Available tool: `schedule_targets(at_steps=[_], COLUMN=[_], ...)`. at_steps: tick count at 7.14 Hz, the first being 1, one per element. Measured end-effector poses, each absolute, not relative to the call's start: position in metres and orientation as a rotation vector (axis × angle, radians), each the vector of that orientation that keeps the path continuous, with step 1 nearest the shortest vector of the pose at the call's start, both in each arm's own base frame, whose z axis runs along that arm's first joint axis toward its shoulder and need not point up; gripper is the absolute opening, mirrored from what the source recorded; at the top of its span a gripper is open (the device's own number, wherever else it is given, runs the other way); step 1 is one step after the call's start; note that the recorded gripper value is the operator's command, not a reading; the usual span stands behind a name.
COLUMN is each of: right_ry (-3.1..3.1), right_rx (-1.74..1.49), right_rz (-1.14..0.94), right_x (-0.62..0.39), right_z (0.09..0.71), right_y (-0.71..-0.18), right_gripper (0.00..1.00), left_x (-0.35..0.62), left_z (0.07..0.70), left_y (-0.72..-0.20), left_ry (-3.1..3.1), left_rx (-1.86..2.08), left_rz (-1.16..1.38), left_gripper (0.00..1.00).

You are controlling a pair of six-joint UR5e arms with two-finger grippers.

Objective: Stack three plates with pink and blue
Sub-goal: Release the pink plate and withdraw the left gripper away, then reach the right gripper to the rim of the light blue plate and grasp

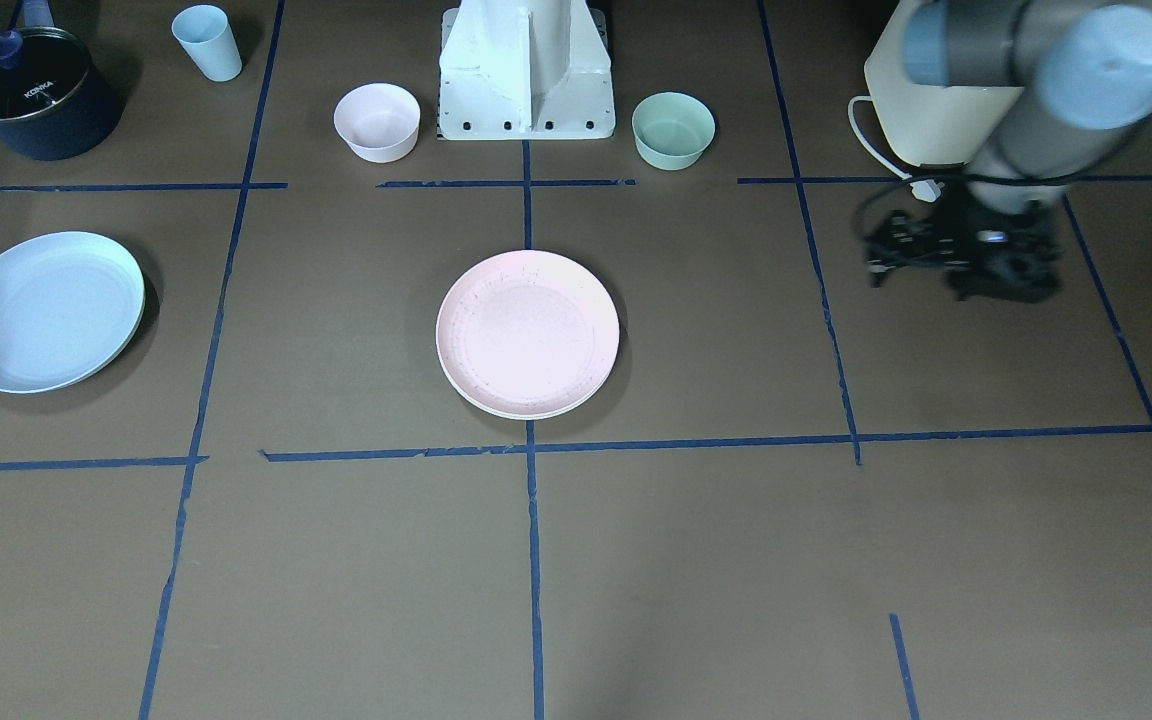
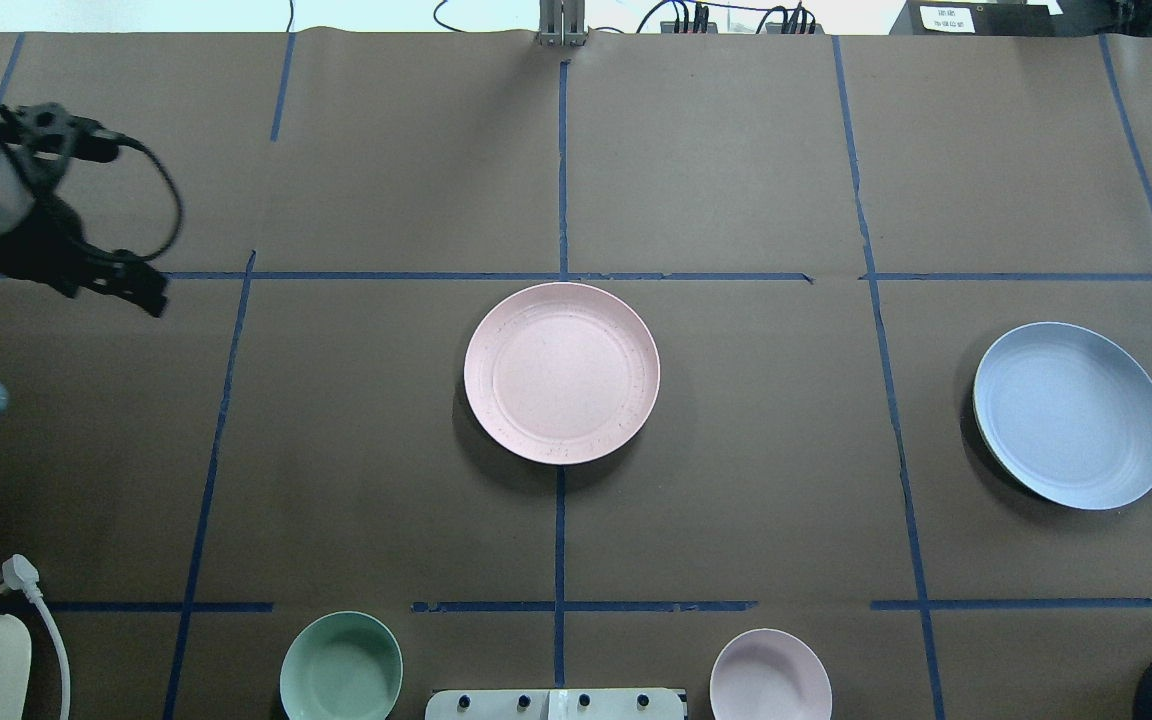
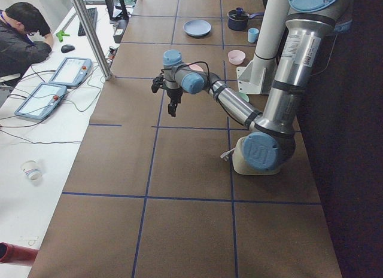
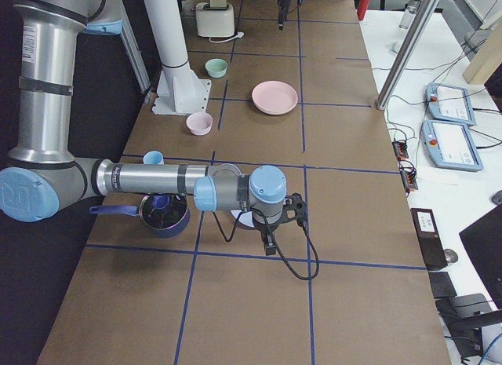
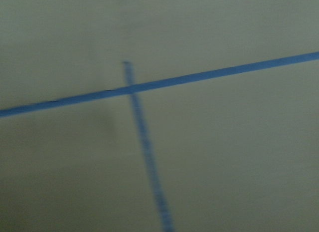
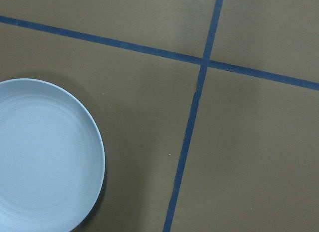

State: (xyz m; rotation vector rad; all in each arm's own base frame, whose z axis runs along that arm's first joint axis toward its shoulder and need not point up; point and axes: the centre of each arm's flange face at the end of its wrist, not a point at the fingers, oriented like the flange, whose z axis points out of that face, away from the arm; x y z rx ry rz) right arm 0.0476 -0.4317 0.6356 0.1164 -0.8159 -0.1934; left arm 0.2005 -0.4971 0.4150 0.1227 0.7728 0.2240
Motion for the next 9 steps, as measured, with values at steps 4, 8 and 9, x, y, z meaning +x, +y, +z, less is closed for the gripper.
schedule_targets(at_steps=[4, 8, 9], right_ry=[-0.843, -0.905, -0.901], right_rx=[0.101, 0.124, 0.12], right_rz=[-0.062, 0.068, 0.077], right_x=[0.027, -0.068, -0.088], right_z=[0.649, 0.684, 0.686], right_y=[-0.404, -0.374, -0.376], right_gripper=[1.0, 1.0, 0.98], left_x=[-0.01, -0.021, -0.022], left_z=[0.605, 0.621, 0.621], left_y=[-0.491, -0.485, -0.484], left_ry=[0.861, 0.881, 0.882], left_rx=[0.096, 0.088, 0.089], left_rz=[0.265, 0.253, 0.253], left_gripper=[1.0, 1.0, 1.0])
